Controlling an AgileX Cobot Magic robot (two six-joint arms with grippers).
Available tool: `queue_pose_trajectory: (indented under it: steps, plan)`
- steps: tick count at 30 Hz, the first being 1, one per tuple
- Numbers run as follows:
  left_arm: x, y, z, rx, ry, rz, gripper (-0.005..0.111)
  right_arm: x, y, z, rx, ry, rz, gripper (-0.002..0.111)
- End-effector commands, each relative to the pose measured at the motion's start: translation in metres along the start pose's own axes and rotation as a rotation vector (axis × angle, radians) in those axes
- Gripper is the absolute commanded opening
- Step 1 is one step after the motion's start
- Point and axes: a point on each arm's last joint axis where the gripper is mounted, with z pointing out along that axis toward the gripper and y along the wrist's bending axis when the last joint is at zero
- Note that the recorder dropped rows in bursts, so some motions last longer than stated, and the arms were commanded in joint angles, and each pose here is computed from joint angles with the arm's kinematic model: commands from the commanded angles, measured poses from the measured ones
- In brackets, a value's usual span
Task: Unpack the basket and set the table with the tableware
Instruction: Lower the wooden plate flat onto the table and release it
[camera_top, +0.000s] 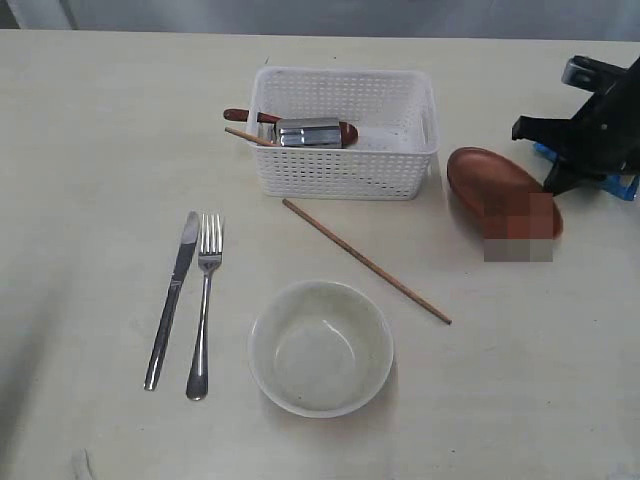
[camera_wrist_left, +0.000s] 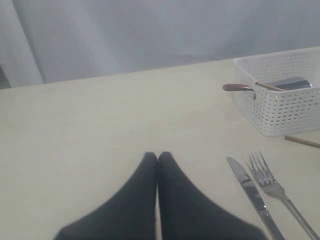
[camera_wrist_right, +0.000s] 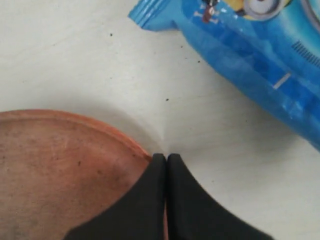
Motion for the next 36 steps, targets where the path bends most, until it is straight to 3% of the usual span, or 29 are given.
queue_pose_trajectory:
  steps: [1,9,14,27,36]
  plan:
    - [0.0,0.0,0.0,-0.002,-0.009,0.0,0.0,0.0,0.001,-0.012,-0.018,-0.013,0.017,0.0]
    - [0.0,0.0,0.0,-0.002,-0.009,0.0,0.0,-0.003,0.008,-0.06,-0.038,-0.142,0.007,0.0]
    - [0.0,0.0,0.0,-0.002,-0.009,0.0,0.0,0.005,0.012,-0.074,-0.058,-0.104,-0.022,0.0]
    - [0.0,0.0,0.0,-0.002,-0.009,0.0,0.0,0.042,0.07,-0.034,-0.092,0.008,-0.185,0.0]
    - [0.0,0.0,0.0,-0.002,-0.009,0.0,0.0,0.038,0.068,0.013,-0.061,0.019,-0.16,0.0]
